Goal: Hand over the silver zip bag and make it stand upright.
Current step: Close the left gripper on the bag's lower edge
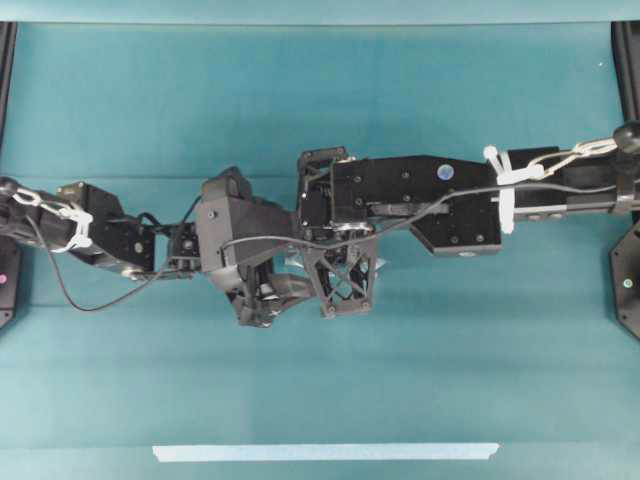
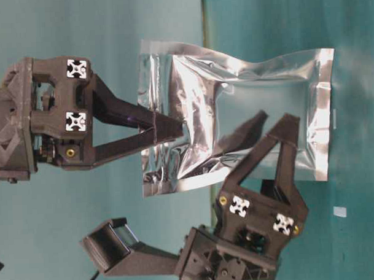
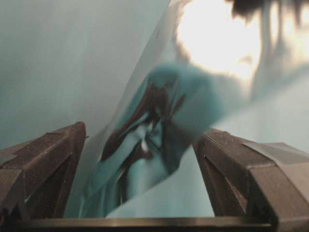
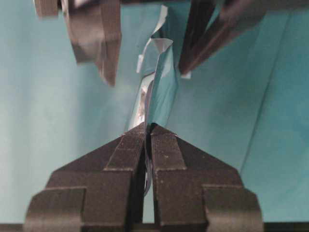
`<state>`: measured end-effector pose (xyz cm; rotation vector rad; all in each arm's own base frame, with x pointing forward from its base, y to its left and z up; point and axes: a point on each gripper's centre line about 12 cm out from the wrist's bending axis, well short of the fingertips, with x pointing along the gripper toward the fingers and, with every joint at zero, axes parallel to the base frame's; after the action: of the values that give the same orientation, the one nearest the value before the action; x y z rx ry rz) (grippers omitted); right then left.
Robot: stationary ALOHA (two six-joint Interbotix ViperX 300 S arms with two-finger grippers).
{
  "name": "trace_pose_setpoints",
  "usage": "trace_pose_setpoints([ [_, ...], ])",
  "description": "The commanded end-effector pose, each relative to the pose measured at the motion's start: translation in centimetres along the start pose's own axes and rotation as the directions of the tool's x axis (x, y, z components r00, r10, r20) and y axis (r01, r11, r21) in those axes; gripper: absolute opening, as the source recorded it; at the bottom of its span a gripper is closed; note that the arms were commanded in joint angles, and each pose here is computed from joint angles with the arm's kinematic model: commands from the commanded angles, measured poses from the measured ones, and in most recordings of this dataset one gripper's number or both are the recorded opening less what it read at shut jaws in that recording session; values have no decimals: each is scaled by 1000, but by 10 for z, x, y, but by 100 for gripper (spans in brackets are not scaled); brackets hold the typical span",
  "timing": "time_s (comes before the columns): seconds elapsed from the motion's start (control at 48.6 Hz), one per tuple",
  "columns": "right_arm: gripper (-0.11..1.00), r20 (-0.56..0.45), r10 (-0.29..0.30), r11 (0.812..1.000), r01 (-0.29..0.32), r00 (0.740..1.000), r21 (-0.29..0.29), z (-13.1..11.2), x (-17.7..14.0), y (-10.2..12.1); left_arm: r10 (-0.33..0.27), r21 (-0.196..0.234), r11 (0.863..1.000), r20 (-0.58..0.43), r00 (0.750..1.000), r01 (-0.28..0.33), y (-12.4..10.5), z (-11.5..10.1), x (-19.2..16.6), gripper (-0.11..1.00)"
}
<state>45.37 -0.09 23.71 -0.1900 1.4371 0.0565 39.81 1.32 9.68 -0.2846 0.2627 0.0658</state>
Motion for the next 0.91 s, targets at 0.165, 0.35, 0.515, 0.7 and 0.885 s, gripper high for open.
trace_pose_setpoints([
  [0.165, 4, 27, -6, 1000, 6, 1000, -5, -1, -4, 0, 10, -40, 999, -12, 1000, -10, 2, 1, 1, 88],
  [0.35, 4, 29, -6, 1000, 6, 1000, -4, -1, -3, 0, 10, -29, 1000, -24, 1000, -11, 3, -4, -4, 56],
  [0.515, 4, 38, -7, 1000, 8, 999, -4, 0, -3, 0, 12, -16, 1000, -25, 1000, -13, 4, -7, -6, 40],
  [0.7, 4, 39, -8, 1000, 8, 999, -2, 0, -3, 0, 15, 8, 1000, -29, 999, -14, 5, -8, -5, 40],
  [0.885, 4, 36, -7, 1000, 7, 999, -2, 0, -3, 0, 14, 27, 1000, -37, 999, -13, 3, -6, 0, 39],
])
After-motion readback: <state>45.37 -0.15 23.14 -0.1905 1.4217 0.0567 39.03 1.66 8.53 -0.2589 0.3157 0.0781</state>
